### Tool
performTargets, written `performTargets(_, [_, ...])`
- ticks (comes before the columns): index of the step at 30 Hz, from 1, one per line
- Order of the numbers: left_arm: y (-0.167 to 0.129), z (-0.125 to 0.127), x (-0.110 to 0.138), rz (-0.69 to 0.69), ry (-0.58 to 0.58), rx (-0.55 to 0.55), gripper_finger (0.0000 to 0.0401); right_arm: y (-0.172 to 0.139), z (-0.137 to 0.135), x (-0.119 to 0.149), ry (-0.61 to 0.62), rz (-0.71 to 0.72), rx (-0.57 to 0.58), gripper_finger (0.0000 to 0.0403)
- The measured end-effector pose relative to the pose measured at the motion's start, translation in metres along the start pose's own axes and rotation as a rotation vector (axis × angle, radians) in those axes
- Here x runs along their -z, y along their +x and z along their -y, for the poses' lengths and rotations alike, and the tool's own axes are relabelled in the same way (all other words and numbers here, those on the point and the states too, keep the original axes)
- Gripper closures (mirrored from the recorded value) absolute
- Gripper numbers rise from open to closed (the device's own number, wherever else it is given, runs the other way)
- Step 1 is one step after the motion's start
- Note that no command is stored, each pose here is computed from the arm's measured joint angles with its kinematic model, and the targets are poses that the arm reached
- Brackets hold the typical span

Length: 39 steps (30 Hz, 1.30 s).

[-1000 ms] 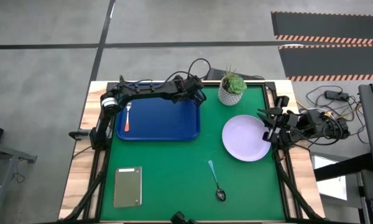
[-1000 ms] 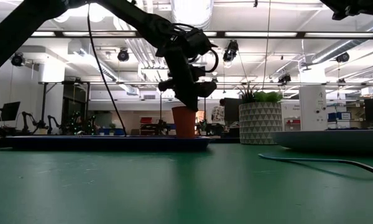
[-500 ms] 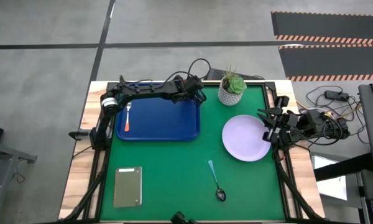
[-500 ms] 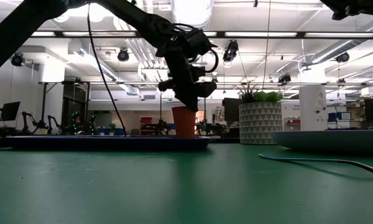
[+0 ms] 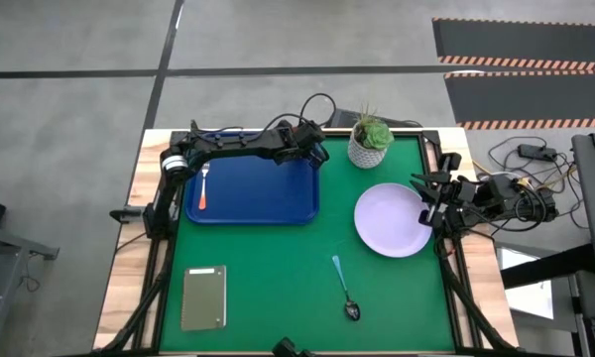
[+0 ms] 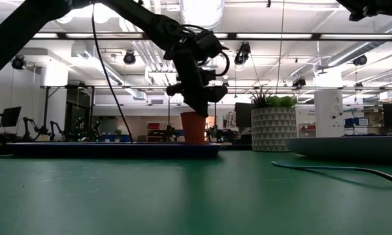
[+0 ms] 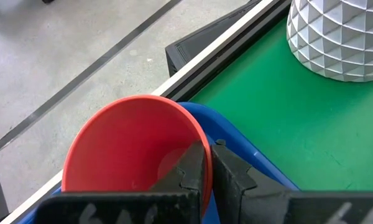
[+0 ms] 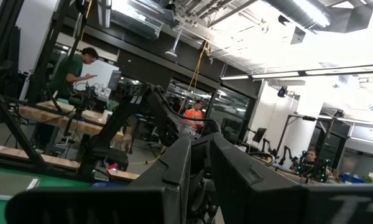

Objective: Pick and place plate/cup/fork/spoon on tray
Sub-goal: Put the orange cup on the top right of the blue tray

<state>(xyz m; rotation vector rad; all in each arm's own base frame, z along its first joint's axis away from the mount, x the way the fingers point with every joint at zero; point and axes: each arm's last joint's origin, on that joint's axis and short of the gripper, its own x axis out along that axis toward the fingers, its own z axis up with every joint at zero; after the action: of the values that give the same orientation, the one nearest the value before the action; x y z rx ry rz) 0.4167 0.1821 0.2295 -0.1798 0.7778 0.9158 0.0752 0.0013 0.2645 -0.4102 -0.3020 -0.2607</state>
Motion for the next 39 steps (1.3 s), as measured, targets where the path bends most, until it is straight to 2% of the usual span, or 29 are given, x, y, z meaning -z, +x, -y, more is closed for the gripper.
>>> performTargets(16, [0.008, 0.001, 0.013, 0.000, 0.003, -0.005, 0.0398, 0.000, 0.000, 0.000, 0.000, 0.000, 0.000, 0.0351])
performTargets(34, [0.008, 0.001, 0.011, -0.001, 0.000, 0.000, 0.0397, 0.000, 0.000, 0.000, 0.000, 0.000, 0.000, 0.0351])
performTargets(39, [0.007, 0.001, 0.012, -0.006, -0.001, 0.006, 0.0378, 0.000, 0.000, 0.000, 0.000, 0.000, 0.000, 0.0351])
